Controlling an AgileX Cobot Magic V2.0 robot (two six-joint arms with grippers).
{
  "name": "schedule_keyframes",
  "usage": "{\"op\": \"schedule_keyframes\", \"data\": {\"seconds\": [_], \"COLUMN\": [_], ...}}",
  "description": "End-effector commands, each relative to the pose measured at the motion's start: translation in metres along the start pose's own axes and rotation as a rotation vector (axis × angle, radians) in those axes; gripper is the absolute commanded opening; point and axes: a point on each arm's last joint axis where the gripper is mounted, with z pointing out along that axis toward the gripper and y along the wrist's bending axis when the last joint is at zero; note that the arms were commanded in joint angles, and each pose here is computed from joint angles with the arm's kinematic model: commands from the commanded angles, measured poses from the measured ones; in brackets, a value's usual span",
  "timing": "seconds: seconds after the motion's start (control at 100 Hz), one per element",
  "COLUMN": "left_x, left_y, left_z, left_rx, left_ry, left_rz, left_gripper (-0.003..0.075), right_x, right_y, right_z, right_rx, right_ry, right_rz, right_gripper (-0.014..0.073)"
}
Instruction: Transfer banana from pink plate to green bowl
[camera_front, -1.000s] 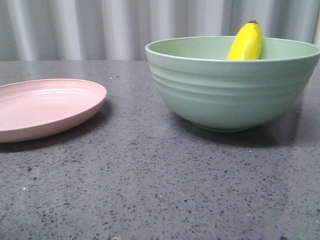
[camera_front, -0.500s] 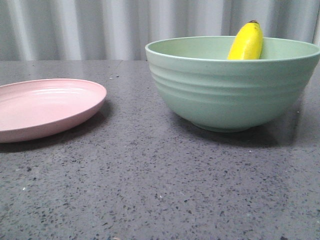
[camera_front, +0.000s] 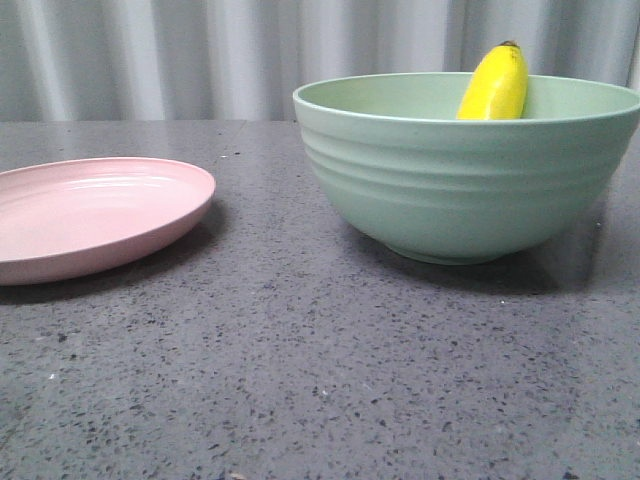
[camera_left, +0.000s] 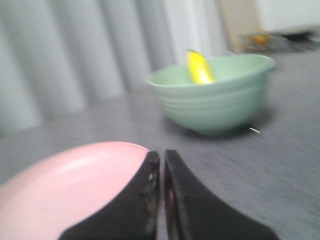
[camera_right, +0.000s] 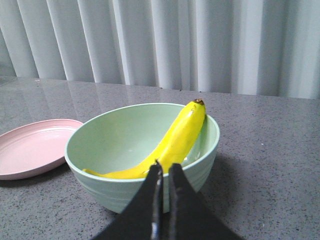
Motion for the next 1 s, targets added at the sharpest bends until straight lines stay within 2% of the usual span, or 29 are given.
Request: {"op": "schedule_keyframes", "data": {"seconds": [0.0,0.17,0.3,0.51,0.62,0.99], "left_x": [-0.014,-0.010,-0.001,0.018,0.030,0.029], "left_y": [0.009,0.022,0.029,0.033,0.031,0.032], "left_z": [-0.001,-0.004,-0.008,-0.019,-0.022,-0.022], "left_rx": [-0.145,-0.351,-0.505,-0.690,-0.713,-0.714], "left_ry": [-0.178,-0.136,-0.037,0.136,0.273,0.277], "left_rz": [-0.023,-0.055,-0.044,-0.121,-0.171,-0.144], "left_gripper": [-0.0020,-0.0020,-0.0020,-0.0020,-0.0020,-0.0020], "right_x": [-0.015,-0.015,-0.015,-0.015,-0.015,-0.015], "right_y": [-0.001,-0.001,-0.001,-0.001,-0.001,-0.001], "right_z": [-0.001,-0.001,-0.001,-0.001,-0.001,-0.001], "right_rx": [0.018,0.018,0.018,0.017,0.017,0.017], "right_ry": [-0.091,-0.091,-0.091,-0.088,-0.088,-0.088], "right_rz": [-0.016,-0.016,-0.016,-0.016,-0.016,-0.016], "right_gripper": [-0.0065,-0.0065,-0.0065,-0.0065,-0.0065,-0.0065]}}
